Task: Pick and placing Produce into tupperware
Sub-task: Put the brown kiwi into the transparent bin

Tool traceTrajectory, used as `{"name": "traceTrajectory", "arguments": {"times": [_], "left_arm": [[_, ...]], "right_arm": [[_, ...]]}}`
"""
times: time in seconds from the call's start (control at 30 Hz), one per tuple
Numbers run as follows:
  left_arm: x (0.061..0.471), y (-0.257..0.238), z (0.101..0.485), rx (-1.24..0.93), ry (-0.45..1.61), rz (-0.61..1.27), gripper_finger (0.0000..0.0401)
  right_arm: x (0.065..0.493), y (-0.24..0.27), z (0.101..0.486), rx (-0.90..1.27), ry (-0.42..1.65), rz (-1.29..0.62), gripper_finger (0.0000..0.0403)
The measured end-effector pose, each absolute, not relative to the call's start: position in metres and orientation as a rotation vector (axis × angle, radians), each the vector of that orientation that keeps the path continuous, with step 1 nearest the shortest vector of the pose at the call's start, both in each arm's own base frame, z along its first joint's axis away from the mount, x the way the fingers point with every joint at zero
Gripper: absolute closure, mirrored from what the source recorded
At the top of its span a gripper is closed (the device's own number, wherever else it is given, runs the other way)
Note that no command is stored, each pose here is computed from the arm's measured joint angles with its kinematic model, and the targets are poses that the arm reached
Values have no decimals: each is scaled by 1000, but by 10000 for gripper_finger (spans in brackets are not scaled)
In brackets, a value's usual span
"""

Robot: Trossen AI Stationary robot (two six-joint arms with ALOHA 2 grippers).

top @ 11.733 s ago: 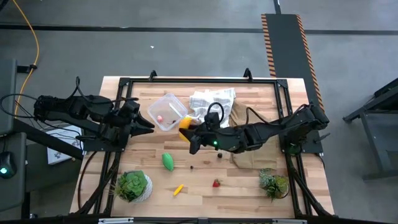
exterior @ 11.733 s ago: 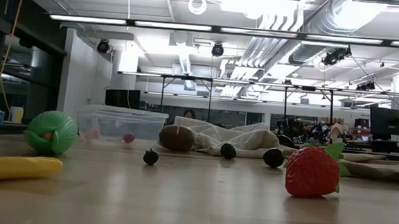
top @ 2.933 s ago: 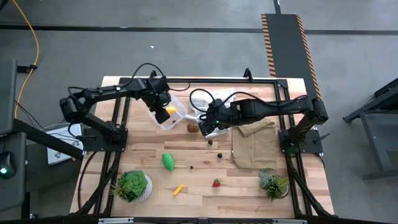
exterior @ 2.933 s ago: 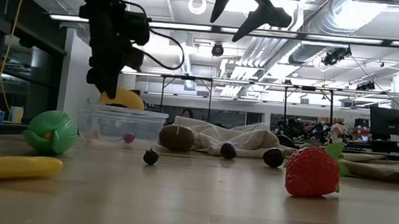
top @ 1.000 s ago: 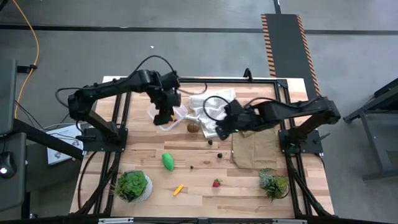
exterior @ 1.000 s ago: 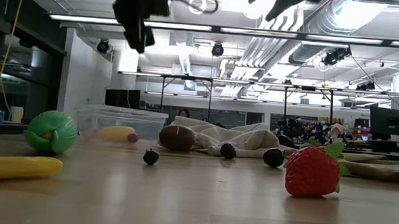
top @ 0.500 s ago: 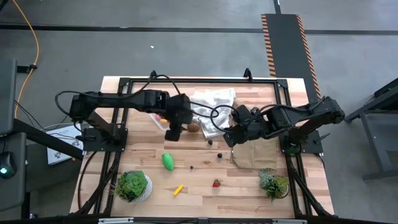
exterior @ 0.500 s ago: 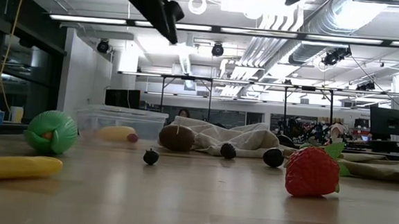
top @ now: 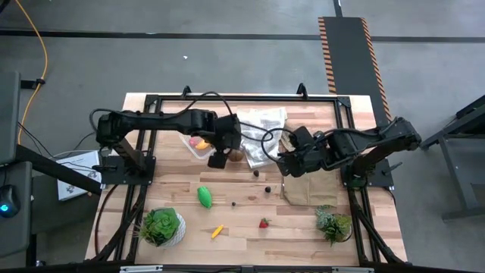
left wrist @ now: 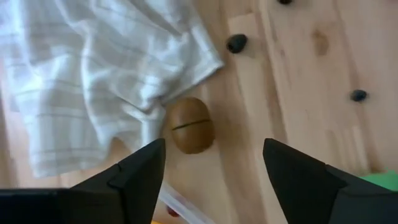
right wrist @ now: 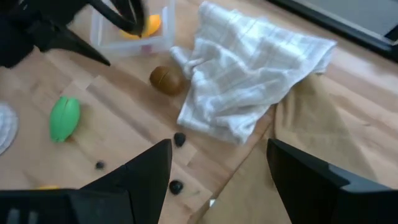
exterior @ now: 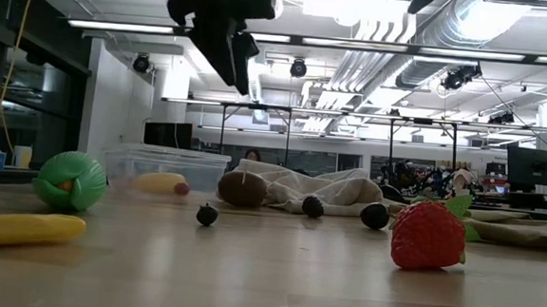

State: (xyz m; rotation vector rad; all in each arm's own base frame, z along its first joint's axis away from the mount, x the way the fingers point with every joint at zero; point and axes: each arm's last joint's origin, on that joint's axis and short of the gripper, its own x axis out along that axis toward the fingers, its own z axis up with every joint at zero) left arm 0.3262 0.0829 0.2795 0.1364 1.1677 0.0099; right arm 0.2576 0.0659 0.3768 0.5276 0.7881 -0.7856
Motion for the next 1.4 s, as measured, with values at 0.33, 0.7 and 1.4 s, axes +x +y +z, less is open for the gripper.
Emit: {"name": "traceTrajectory", "arguments": {"times": [0.33, 0.7, 1.4], "left_arm": [[327, 114, 260, 1, 1210, 34, 182], [340, 117, 257, -15, 1122, 53, 166], [374, 130, 216, -87, 1280, 53, 161]], "right_arm": [[240, 59, 386, 519, 768, -833, 148], [211, 57, 398, 527, 740, -852, 148], [207, 55, 399, 518, 744, -864, 148]]}}
